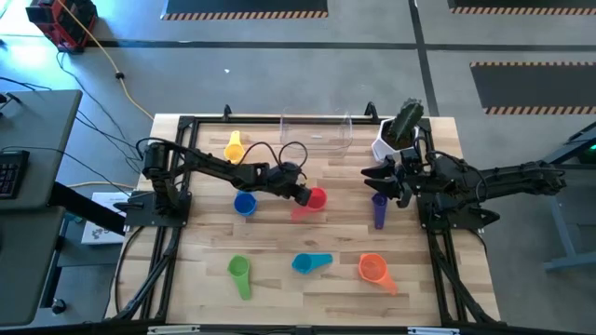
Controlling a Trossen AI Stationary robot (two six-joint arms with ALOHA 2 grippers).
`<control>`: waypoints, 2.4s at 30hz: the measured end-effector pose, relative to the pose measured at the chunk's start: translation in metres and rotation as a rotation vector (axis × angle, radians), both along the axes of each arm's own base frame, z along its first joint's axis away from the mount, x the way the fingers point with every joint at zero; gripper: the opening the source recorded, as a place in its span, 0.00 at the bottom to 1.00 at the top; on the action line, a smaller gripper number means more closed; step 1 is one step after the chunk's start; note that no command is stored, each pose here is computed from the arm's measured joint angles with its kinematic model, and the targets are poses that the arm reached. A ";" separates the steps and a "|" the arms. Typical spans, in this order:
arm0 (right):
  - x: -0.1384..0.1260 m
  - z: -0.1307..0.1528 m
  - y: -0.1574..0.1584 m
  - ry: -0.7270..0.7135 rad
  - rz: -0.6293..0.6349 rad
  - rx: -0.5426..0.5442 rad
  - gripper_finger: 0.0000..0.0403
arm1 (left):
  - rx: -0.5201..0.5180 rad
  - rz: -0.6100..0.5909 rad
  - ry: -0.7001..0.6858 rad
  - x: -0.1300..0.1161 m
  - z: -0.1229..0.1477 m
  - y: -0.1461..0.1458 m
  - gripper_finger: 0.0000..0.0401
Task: Nest measuring cups in basket
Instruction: Stack the red measuring cup on top of the orange measuring cup
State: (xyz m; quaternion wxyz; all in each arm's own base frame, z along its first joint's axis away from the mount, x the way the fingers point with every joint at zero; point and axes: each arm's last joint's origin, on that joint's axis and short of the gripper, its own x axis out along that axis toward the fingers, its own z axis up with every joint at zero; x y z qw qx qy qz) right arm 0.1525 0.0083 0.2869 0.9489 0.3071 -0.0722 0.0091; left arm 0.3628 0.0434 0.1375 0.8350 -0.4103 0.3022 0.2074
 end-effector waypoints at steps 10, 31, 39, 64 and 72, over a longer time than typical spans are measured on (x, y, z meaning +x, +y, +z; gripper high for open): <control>0.000 0.000 0.000 0.002 0.002 0.018 0.54 | 0.047 -0.058 0.067 -0.004 -0.004 0.001 0.16; 0.000 0.000 0.000 -0.003 0.027 0.191 0.54 | 0.025 -0.114 0.003 0.006 0.010 -0.004 0.01; 0.000 -0.001 -0.001 -0.003 -0.002 0.218 0.54 | 0.075 -0.232 -0.042 0.033 0.053 -0.029 0.01; 0.000 -0.001 -0.001 0.004 -0.014 0.192 0.54 | 0.157 -0.326 0.264 0.032 0.028 -0.090 0.02; 0.001 -0.003 -0.001 0.021 -0.016 0.191 0.54 | 0.137 -0.311 0.270 0.035 0.016 -0.099 0.02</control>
